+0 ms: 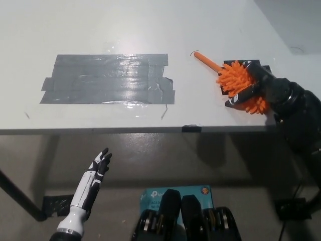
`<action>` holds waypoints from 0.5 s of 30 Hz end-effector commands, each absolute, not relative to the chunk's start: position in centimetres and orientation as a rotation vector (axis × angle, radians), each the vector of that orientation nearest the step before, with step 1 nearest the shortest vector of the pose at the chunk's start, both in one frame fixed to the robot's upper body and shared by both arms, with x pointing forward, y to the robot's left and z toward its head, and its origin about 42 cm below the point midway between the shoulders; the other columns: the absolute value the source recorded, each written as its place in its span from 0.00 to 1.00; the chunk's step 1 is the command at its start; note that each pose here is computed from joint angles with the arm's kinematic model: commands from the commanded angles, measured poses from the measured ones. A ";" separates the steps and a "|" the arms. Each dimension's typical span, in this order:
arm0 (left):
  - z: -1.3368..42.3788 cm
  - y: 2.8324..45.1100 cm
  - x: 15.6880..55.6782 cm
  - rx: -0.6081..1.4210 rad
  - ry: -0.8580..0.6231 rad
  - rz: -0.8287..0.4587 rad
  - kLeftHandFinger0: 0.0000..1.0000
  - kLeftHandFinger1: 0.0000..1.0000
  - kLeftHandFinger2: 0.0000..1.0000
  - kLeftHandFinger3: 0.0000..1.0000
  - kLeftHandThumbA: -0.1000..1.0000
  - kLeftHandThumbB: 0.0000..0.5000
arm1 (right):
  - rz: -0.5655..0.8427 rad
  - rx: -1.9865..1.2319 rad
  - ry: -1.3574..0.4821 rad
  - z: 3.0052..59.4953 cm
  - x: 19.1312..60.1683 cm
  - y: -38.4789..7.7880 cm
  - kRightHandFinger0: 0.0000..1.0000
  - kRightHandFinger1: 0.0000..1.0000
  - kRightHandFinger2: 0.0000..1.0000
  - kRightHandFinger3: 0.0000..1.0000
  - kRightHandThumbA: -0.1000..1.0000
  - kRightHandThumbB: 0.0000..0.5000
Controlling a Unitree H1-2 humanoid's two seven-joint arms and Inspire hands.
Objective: An orange duster is kept infront of the robot in the middle of the table and the robot extends its right arm to grab the duster, picks it up and hands it to a person
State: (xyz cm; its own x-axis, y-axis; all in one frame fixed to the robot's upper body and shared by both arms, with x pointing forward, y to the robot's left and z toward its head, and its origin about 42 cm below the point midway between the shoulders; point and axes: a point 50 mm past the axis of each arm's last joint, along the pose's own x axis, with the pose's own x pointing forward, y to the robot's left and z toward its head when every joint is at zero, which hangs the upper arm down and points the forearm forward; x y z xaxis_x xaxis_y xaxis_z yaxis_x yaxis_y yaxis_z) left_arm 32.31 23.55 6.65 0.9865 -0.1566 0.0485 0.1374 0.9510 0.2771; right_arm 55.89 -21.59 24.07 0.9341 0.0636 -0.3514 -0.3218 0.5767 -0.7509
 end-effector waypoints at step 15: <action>9.0 23.5 34.0 0.293 -0.144 -0.138 1.00 1.00 1.00 1.00 1.00 0.31 | 0.303 -1.254 0.463 24.0 57.0 -24.0 0.78 0.81 0.83 0.99 0.03 0.16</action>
State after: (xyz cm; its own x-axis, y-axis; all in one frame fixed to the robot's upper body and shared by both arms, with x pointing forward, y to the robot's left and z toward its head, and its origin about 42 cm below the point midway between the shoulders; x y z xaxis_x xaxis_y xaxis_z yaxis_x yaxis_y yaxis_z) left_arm 32.95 23.43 7.24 0.9850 -0.1599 0.0641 0.1356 0.9492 0.2841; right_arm 57.36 -22.36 25.25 0.9150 -0.0193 -0.4031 -0.3712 0.3515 -0.8595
